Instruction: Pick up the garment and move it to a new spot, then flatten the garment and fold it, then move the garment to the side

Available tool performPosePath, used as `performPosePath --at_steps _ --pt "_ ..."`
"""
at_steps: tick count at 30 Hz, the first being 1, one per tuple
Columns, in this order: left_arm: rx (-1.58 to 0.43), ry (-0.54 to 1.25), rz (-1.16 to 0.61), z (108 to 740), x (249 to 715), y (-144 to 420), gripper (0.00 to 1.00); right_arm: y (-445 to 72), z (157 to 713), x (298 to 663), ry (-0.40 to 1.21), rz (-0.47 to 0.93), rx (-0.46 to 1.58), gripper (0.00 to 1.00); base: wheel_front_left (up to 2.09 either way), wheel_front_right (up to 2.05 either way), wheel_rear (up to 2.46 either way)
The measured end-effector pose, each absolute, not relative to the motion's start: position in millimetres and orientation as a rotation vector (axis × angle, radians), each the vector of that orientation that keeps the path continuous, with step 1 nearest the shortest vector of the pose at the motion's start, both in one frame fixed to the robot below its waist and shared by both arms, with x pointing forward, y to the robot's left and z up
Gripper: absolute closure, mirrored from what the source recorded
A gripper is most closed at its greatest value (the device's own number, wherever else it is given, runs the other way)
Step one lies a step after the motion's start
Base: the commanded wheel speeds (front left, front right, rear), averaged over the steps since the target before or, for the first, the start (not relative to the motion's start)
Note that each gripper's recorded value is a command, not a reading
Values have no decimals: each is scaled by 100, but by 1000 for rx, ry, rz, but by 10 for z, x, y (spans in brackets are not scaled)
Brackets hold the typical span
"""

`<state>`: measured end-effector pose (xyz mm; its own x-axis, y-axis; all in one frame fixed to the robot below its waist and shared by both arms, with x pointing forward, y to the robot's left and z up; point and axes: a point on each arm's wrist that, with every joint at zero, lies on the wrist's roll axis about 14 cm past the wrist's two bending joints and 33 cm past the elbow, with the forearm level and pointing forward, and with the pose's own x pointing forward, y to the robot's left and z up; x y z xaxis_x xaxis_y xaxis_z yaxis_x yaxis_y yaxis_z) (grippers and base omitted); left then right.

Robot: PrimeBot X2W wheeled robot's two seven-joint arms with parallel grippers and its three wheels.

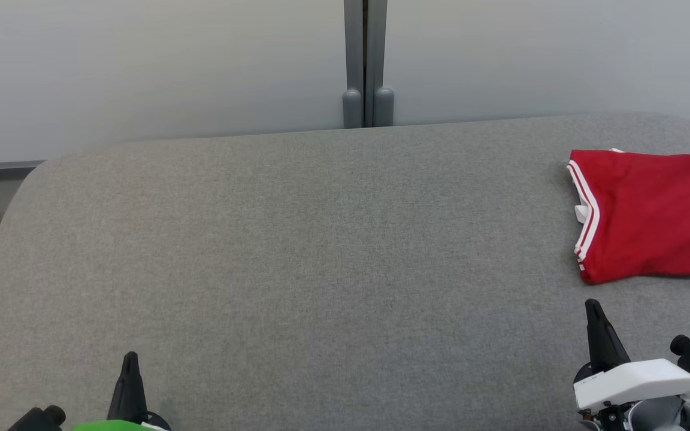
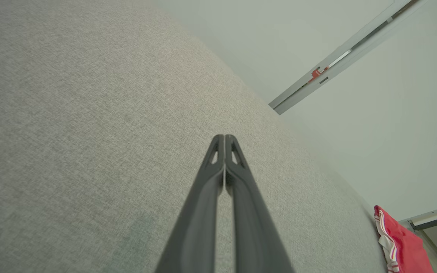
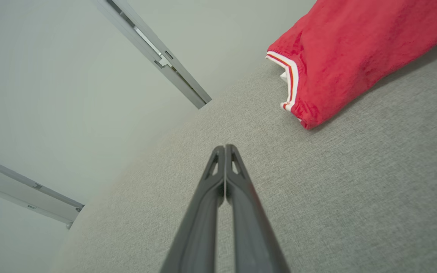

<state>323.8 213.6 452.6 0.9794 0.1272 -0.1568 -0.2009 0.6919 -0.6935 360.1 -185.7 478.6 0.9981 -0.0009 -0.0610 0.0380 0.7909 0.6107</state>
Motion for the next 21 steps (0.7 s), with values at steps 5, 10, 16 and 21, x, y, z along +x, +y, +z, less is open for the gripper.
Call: performPosePath --at_steps 5,10,16,21 --pt "-849 95 181 4550 3286 2137 100 -1873 4786 3614 62 -31 731 100 0 0 0" --pt "-908 89 176 4580 3333 2132 100 -1883 4811 3647 59 -34 799 100 0 0 0" --pt "-975 85 170 4607 3384 2124 100 -1899 4811 3662 61 -42 877 100 0 0 0" --pt "-1030 80 162 4633 3423 2114 100 -1907 4835 3689 57 -44 940 100 0 0 0"
